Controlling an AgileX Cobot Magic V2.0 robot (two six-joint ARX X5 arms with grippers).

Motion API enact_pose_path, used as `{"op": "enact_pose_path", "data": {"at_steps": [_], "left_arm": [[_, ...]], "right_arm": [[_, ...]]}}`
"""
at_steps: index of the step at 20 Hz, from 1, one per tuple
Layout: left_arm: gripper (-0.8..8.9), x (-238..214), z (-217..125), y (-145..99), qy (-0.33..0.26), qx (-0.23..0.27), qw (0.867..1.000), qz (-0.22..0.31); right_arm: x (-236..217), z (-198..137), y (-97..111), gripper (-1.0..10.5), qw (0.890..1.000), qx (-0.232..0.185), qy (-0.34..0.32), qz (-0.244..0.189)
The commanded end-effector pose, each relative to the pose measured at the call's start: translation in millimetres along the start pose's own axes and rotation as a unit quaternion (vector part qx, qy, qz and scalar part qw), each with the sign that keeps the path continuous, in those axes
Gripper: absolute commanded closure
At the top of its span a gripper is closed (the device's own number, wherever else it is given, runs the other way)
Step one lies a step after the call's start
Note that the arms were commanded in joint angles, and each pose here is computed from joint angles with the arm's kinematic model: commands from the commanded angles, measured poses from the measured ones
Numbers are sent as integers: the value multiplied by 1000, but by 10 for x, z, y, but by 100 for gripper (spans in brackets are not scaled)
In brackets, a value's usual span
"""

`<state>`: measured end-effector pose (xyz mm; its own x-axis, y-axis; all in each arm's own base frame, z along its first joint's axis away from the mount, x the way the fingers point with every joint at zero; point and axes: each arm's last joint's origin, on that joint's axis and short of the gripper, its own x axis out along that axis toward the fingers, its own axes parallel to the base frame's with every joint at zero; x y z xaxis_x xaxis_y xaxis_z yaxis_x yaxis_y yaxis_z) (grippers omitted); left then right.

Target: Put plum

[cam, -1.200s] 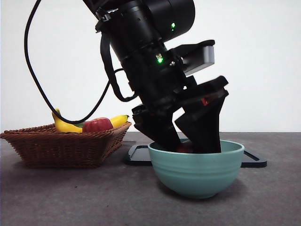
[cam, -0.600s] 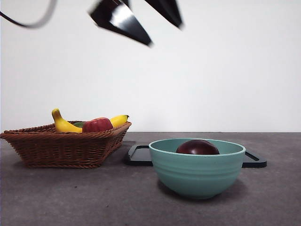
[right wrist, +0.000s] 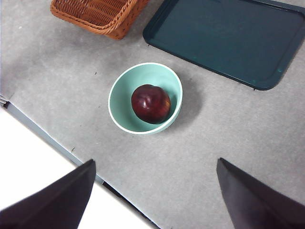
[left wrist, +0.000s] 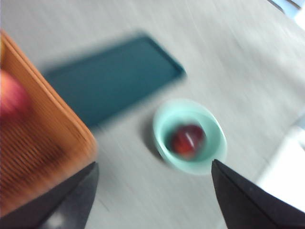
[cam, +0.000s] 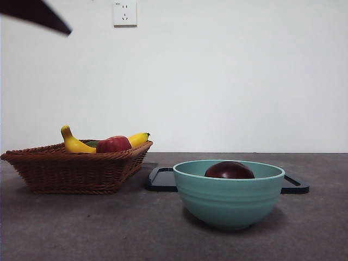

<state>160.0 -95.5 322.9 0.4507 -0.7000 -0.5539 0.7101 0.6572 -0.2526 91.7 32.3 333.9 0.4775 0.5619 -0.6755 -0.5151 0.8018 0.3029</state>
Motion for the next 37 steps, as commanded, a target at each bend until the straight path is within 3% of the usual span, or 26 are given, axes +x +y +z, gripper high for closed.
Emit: {"op": "enact_pose_path", "data": {"at_steps": [1,5,12,16,26,34,37], "left_arm": [[439,17,-199,-30,12,-18,999,-48],[440,9,-448,-50,49,-43,995,-78],[440,2,-457,-54,52,-46,994,-80],[440,2,-456,-54,51,-46,994,-80],[440,2,-456,-54,51,-45,994,-80],[440,2,-456,-54,51,-46,994,-80],[440,2,-457,-54,52,-46,994,-80]], "right_arm": [[-36,47,20,538,1000,-3,-12,1],[-33,51,18,538,1000,-3,-13,1],[5,75,-2,538,1000,2,-3,2],[120,151,-64,538,1000,26,4,4],[1116,70,-308,539,996,68,35,39],[1741,62,-312,628,996,47,70,7],[1920,51,-307,683,996,37,80,-25]]}}
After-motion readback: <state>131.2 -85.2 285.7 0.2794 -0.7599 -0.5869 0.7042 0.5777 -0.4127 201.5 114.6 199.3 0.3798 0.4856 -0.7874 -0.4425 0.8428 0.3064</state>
